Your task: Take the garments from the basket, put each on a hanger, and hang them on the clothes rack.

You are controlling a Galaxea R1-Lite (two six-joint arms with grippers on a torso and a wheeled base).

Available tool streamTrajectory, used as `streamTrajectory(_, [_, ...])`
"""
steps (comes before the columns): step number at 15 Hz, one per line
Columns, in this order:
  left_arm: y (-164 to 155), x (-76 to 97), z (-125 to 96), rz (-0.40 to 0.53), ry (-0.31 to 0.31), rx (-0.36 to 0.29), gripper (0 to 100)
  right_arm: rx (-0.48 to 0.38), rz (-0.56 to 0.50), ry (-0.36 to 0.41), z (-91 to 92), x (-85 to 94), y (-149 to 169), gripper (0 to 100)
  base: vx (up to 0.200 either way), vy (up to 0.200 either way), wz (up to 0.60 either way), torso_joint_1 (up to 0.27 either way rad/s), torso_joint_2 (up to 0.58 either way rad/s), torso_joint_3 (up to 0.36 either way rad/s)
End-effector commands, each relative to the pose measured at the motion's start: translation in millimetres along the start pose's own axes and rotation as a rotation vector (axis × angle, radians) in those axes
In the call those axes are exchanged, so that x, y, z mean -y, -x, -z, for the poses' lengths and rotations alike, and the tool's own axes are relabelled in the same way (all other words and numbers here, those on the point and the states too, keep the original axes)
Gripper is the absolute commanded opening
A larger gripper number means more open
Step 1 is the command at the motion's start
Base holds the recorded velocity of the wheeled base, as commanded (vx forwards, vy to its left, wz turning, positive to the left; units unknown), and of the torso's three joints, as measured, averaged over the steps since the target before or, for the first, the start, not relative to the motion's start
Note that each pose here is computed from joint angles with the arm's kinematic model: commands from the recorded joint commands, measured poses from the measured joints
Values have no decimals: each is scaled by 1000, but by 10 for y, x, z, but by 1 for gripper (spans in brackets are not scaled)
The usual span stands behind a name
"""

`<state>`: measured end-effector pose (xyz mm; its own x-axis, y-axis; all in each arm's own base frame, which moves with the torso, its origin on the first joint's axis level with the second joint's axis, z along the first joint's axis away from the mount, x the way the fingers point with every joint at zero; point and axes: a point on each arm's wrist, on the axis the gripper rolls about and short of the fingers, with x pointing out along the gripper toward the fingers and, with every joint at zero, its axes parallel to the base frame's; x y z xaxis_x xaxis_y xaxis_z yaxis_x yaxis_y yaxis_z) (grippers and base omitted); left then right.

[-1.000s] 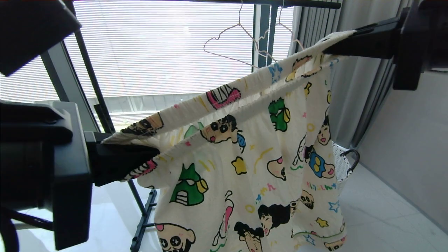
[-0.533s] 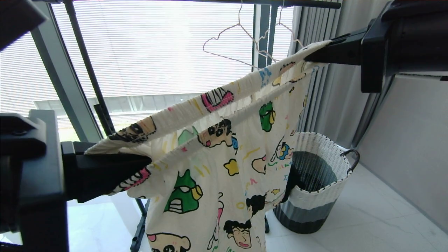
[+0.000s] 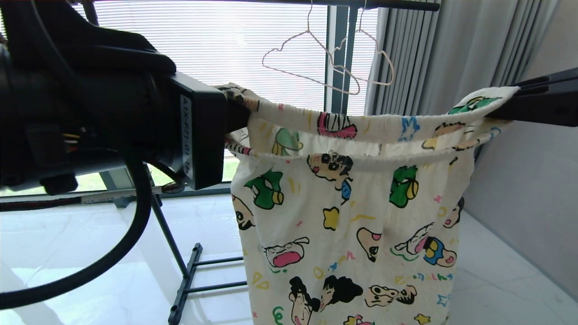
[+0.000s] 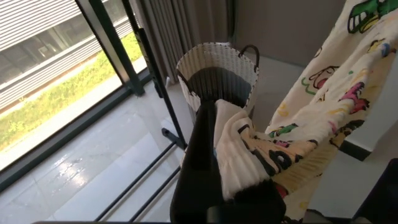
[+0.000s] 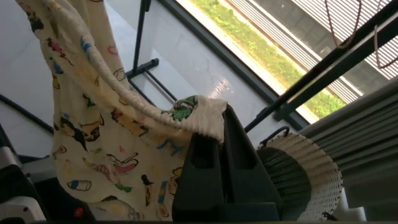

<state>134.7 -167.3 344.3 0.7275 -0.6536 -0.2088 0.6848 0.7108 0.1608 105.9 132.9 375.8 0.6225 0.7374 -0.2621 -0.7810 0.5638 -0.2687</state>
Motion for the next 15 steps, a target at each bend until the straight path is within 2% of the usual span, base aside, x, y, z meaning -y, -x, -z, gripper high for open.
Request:
streamTrajectory(1, [-168,21,15,0,-4,-29,0,26,-7,2,26,-24,162,0,0,0,0,0,0,0])
streamTrajectory(5, [-170,22,19,0,-6,-30,0,20,-9,2,31,-26,135,0,0,0,0,0,0,0])
streamTrajectory(6, [-176,23,22,-2,-6,-32,0,12,-9,3,45,-30,126,100,0,0,0,0,0,0])
streamTrajectory(9, [-247,-12,40,-24,-3,-46,0,-4,-12,3,98,-44,127,100,0,0,0,0,0,0])
streamTrajectory(13, [-416,-166,48,-121,-7,-55,0,-43,17,-2,357,-70,337,100,0,0,0,0,0,0])
streamTrajectory(14, [-424,-262,89,-160,-27,-74,0,-74,94,-14,435,-21,382,100,0,0,0,0,0,0])
streamTrajectory(15, [-417,-397,151,-210,-57,-102,0,-124,224,-39,536,69,424,100,0,0,0,0,0,0])
